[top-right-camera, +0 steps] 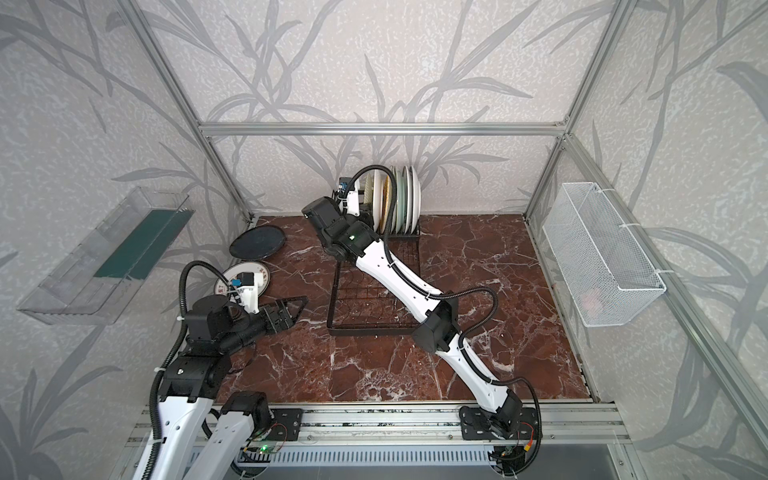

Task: Load plates into a dish rack
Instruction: Place the plate on the dish rack.

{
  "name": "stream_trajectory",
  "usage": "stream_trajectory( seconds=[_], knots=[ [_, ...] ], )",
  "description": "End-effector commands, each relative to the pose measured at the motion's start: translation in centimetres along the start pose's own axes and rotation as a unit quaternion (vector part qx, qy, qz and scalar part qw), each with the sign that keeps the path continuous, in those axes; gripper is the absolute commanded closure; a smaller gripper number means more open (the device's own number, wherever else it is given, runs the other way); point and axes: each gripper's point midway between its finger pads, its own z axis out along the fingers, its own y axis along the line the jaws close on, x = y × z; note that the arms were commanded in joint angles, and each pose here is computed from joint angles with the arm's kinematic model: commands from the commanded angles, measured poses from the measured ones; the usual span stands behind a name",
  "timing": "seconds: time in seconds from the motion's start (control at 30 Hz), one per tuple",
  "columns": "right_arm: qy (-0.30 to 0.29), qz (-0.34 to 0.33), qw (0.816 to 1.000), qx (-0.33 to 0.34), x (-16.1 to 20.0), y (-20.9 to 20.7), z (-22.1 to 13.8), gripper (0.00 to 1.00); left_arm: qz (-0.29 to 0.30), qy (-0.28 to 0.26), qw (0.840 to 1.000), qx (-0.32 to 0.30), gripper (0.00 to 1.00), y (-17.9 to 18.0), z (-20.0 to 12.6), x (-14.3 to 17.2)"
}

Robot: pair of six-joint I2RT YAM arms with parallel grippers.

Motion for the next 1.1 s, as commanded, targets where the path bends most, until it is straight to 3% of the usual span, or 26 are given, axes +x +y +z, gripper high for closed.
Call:
stream_trajectory(
  seconds=[0.0,0.17,0.57,0.67,0.77,0.83,0.97,1.07],
  knots=[
    [-0.010,0.028,0.999,-0.012,-2.3,-0.7,-0.9,0.75,0.009,-0.003,1.000,0.006,0.01,-0.2,0.1,-0.1],
    [-0.024,0.029,0.999,-0.029,-3.8,-0.3,-1.7,0.69,0.008,-0.003,1.000,0.005,0.01,-0.1,0.1,-0.1],
    [-0.058,0.027,0.996,-0.063,-8.0,-0.7,-4.4,0.34,0.007,-0.006,1.000,-0.007,0.01,0.3,0.0,-0.1],
    [-0.067,0.013,0.992,-0.107,-9.7,-0.2,-6.2,0.21,0.006,-0.009,1.000,-0.015,0.01,0.6,0.0,-0.2],
    [-0.063,-0.006,0.982,-0.177,-11.2,-0.1,-8.4,0.18,0.003,-0.008,1.000,-0.017,0.01,0.7,0.1,-0.1],
    [-0.055,-0.027,0.974,-0.216,-12.1,-1.1,-10.0,0.13,0.000,-0.006,1.000,-0.024,0.01,1.0,0.3,-0.2],
    [-0.043,-0.072,0.972,-0.221,-12.7,-5.7,-12.2,0.03,-0.018,0.006,0.999,-0.036,0.02,1.5,0.7,-0.1],
    [-0.067,-0.088,0.962,-0.249,-12.7,-9.0,-14.1,0.01,-0.037,0.009,0.999,-0.038,0.05,1.8,1.7,-0.3]
  ],
)
